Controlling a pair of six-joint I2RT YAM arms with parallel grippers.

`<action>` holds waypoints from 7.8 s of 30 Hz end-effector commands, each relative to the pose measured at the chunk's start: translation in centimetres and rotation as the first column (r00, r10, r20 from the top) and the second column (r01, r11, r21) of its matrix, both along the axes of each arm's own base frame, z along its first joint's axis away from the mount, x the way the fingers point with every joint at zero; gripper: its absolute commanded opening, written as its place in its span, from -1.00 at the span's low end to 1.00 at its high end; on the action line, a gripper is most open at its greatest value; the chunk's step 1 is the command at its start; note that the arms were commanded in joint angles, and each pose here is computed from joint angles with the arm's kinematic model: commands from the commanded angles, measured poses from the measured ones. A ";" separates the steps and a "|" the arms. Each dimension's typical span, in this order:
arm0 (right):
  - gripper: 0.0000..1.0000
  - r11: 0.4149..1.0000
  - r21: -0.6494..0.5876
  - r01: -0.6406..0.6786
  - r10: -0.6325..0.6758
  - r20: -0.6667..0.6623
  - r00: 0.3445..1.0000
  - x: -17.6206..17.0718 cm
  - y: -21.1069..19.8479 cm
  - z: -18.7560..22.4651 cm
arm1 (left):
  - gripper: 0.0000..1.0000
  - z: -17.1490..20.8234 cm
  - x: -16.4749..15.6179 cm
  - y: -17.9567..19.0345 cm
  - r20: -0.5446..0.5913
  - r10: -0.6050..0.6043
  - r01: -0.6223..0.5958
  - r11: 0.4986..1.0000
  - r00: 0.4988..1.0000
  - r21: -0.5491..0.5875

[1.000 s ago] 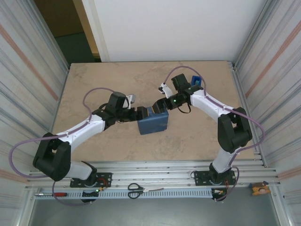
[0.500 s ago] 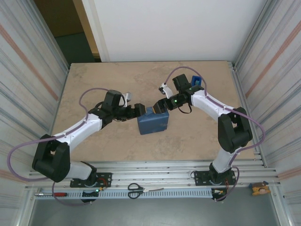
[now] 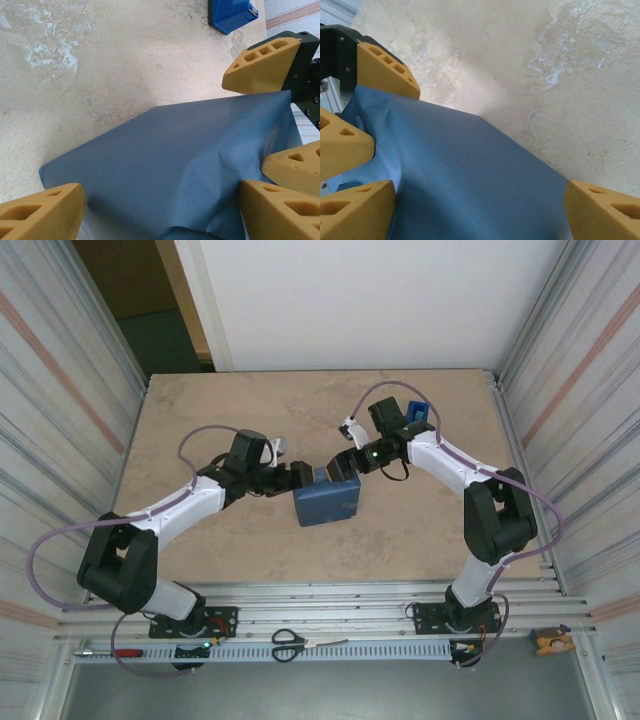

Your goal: Wrap the gift box in paper

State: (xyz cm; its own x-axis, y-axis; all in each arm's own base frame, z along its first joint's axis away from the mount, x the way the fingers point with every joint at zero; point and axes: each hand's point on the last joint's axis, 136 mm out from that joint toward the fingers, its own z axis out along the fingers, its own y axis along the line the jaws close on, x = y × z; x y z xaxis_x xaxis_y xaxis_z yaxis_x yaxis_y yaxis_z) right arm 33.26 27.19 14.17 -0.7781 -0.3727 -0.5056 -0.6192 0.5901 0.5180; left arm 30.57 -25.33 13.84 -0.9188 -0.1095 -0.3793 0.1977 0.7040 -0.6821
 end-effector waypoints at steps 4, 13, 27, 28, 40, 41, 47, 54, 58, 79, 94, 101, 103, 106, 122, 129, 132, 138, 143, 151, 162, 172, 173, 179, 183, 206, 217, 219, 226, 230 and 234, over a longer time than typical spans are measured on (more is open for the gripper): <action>0.82 0.987 0.043 0.158 -0.162 0.112 0.980 2.8 -2.5 4.5 | 0.59 -3.4 -2.3 0.9 -0.067 -0.044 0.051 0.993 0.997 0.103; 0.88 0.946 -0.022 0.324 -0.316 0.168 0.934 3.3 -6.6 4.2 | 0.59 -2.9 -1.9 0.6 -0.046 -0.048 0.051 0.995 0.998 0.088; 0.61 0.615 0.151 0.774 -0.727 -0.271 0.630 11.8 -22.7 2.8 | 0.57 -3.0 -1.9 0.3 -0.040 -0.063 0.066 0.995 0.997 0.078; 0.41 0.602 0.156 0.783 -0.725 -0.304 0.619 12.4 -23.2 2.2 | 0.57 -3.0 -1.8 0.3 -0.040 -0.064 0.067 0.995 0.997 0.079; -0.39 0.593 0.117 0.796 -0.661 -0.494 0.565 16.2 -24.1 -3.3 | 0.55 -3.1 -2.0 0.3 -0.044 -0.071 0.074 0.994 0.996 0.080; -0.41 0.593 0.106 0.798 -0.662 -0.501 0.558 16.2 -24.1 -3.7 | 0.55 -3.0 -2.0 0.3 -0.042 -0.071 0.074 0.994 0.997 0.079; -0.44 0.599 0.080 0.796 -0.654 -0.525 0.545 16.3 -24.0 -5.3 | 0.55 -3.0 -2.0 0.3 -0.043 -0.071 0.074 0.994 0.997 0.079; -0.47 0.615 0.075 0.785 -0.626 -0.559 0.544 16.2 -23.5 -6.5 | 0.54 -3.0 -2.1 0.3 -0.045 -0.071 0.075 0.994 0.996 0.077; -0.52 0.623 0.093 0.777 -0.606 -0.570 0.555 16.3 -23.0 -6.4 | 0.53 -3.0 -2.0 0.3 -0.045 -0.071 0.075 0.994 0.996 0.077; -0.73 0.617 0.111 0.779 -0.589 -0.592 0.550 16.5 -23.0 -6.6 | 0.53 -3.2 -2.1 0.3 -0.055 -0.068 0.073 0.994 0.996 0.077; -1.00 0.593 0.180 0.785 -0.590 -0.566 0.576 17.1 -23.0 -1.5 | 0.52 -3.5 -2.3 0.5 -0.057 -0.068 0.073 0.993 0.996 0.090; -1.00 0.591 0.164 0.789 -0.586 -0.585 0.561 15.6 -22.4 -1.0 | 0.51 -3.8 -2.5 0.5 -0.061 -0.069 0.074 0.993 0.996 0.093; -1.00 0.588 0.158 0.793 -0.584 -0.596 0.551 15.0 -22.3 -1.1 | 0.51 -3.7 -2.5 0.4 -0.059 -0.072 0.077 0.993 0.996 0.092; -1.00 0.585 0.153 0.796 -0.582 -0.604 0.544 13.9 -21.9 -1.3 | 0.51 -3.8 -2.6 0.4 -0.063 -0.072 0.078 0.993 0.995 0.092; -1.00 0.588 0.089 0.804 -0.587 -0.637 0.500 7.5 -19.7 -3.7 | 0.50 -4.0 -2.8 0.3 -0.063 -0.077 0.082 0.992 0.995 0.092; -1.00 0.581 0.054 0.812 -0.606 -0.637 0.476 6.4 -19.8 -5.2 | 0.50 -4.0 -2.7 0.3 -0.063 -0.078 0.084 0.992 0.995 0.091; -1.00 0.580 0.036 0.814 -0.613 -0.638 0.465 6.2 -19.9 -6.0 | 0.50 -3.9 -2.7 0.3 -0.064 -0.078 0.084 0.992 0.995 0.093; -1.00 0.576 -0.039 0.816 -0.662 -0.609 0.438 6.1 -20.6 -8.7 | 0.50 -3.9 -2.7 0.2 -0.062 -0.081 0.086 0.992 0.995 0.092; -1.00 0.564 -0.125 0.816 -0.711 -0.576 0.404 6.4 -21.7 -11.6 | 0.50 -3.9 -2.6 0.2 -0.063 -0.081 0.087 0.992 0.995 0.092; -1.00 0.539 -0.254 0.803 -0.792 -0.478 0.380 6.5 -23.6 -13.3 | 0.48 -3.8 -2.6 0.3 -0.064 -0.082 0.088 0.991 0.995 0.101; -1.00 0.560 -0.263 0.785 -0.781 -0.484 0.395 6.6 -24.0 -13.4 | 0.46 -3.8 -2.6 0.2 -0.064 -0.081 0.087 0.991 0.995 0.100; -1.00 0.588 -0.254 0.768 -0.772 -0.460 0.439 6.5 -24.0 -12.3 | 0.46 -3.7 -2.6 0.1 -0.063 -0.081 0.087 0.991 0.995 0.097; -1.00 0.597 -0.230 0.768 -0.761 -0.464 0.453 6.5 -23.7 -11.6 | 0.45 -3.7 -2.6 0.2 -0.062 -0.081 0.087 0.991 0.995 0.098; -1.00 0.694 -0.042 0.719 -0.648 -0.471 0.598 5.0 -20.2 -3.5 | 0.45 -3.5 -2.6 0.1 -0.060 -0.081 0.086 0.991 0.995 0.098; -1.00 0.772 0.041 0.635 -0.541 -0.482 0.689 2.4 -17.0 1.0 | 0.45 -3.3 -2.6 -0.1 -0.055 -0.085 0.090 0.991 0.995 0.096; -1.00 0.932 0.199 0.304 -0.163 -0.519 0.839 -4.9 1.2 9.4 | 0.45 -3.3 -2.7 -0.3 -0.042 -0.084 0.088 0.992 0.996 0.095; -1.00 0.952 0.126 0.279 -0.146 -0.613 0.777 -7.3 1.5 5.4 | 0.44 -3.5 -2.8 -0.4 -0.042 -0.084 0.087 0.992 0.996 0.088; -1.00 0.955 0.096 0.280 -0.164 -0.615 0.771 -7.3 1.2 4.8 | 0.44 -3.5 -2.9 -0.4 -0.044 -0.084 0.088 0.992 0.995 0.087; -1.00 0.959 0.046 0.278 -0.189 -0.624 0.758 -7.5 0.8 3.5 | 0.44 -3.3 -2.9 -0.4 -0.037 -0.082 0.085 0.993 0.996 0.084; -1.00 0.958 0.018 0.286 -0.213 -0.624 0.752 -7.4 0.6 2.9 | 0.44 -3.3 -2.8 -0.5 -0.037 -0.085 0.088 0.993 0.996 0.082; -1.00 0.953 -0.002 0.303 -0.242 -0.610 0.755 -7.1 0.4 2.8 | 0.44 -3.4 -2.9 -0.5 -0.039 -0.089 0.092 0.992 0.995 0.083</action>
State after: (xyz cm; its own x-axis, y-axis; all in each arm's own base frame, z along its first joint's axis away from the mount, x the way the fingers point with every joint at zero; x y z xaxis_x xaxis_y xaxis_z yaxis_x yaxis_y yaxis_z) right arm 26.14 27.68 17.23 -0.9941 -0.0774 0.0764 0.0161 0.5896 0.8076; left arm 30.10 -26.74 14.14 -0.8916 -0.0504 -0.4500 0.2963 0.6865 -0.6640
